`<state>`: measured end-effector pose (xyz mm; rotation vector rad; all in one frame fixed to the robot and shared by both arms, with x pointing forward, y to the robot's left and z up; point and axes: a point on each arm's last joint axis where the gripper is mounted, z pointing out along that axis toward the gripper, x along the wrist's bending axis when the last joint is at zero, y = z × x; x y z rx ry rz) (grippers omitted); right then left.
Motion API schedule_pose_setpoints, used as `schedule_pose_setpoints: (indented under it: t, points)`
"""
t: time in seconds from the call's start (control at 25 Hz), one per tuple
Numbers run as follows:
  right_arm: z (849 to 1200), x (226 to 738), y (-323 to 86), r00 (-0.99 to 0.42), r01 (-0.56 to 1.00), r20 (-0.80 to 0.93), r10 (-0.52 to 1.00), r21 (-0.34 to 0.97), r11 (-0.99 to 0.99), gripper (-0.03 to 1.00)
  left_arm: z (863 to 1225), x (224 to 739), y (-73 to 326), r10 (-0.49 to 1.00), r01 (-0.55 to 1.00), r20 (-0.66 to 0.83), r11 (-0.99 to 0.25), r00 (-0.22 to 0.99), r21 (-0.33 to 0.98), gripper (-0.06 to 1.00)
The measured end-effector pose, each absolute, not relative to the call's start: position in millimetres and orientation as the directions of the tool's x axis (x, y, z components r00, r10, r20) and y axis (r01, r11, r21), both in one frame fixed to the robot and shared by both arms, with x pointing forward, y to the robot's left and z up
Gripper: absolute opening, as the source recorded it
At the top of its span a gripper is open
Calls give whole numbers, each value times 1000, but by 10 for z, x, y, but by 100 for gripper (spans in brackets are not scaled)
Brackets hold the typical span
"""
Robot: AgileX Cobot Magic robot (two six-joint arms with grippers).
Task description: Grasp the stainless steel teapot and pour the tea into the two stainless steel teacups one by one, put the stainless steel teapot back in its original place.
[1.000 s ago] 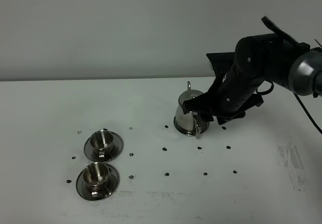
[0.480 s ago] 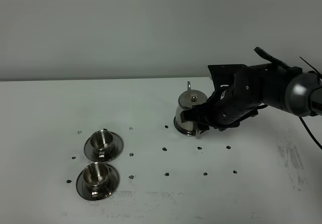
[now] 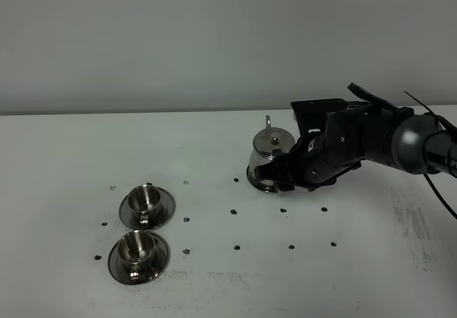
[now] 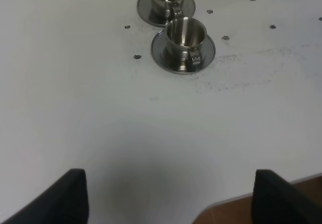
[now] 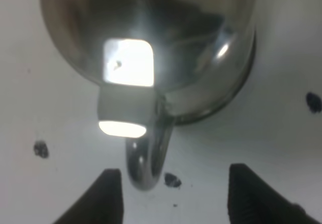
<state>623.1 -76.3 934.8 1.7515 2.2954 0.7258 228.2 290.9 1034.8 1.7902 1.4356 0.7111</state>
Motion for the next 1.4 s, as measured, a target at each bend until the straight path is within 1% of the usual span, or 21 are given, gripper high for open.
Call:
schedule_pose_setpoints:
  t: [0.28, 0.68, 1.04, 1.16, 1.28, 1.4]
  points:
    - [9231, 6247, -772, -289, 865, 123, 949, 457, 204, 45, 10348, 2282, 2909, 974, 575, -19, -118, 227, 810, 66]
    - [9228, 6269, -823, -274, 858, 64, 959, 467, 214, 45, 10348, 2282, 2909, 974, 575, -19, -118, 227, 810, 66]
    - [9222, 6250, -884, -293, 861, -10, 956, 433, 269, 45, 10348, 2282, 2909, 974, 575, -19, -118, 227, 810, 66]
    - [9332, 6202, -901, -348, 846, -50, 936, 414, 337, 45, 10348, 2282, 2909, 974, 575, -19, -118, 227, 810, 66]
    - [9569, 6142, -908, -432, 798, -86, 898, 427, 425, 45, 10348, 2282, 2909, 974, 575, -19, -118, 227, 810, 66]
    - [9736, 6083, -899, -511, 761, -83, 856, 419, 495, 45, 10348, 2282, 2909, 974, 575, -18, -119, 227, 810, 66]
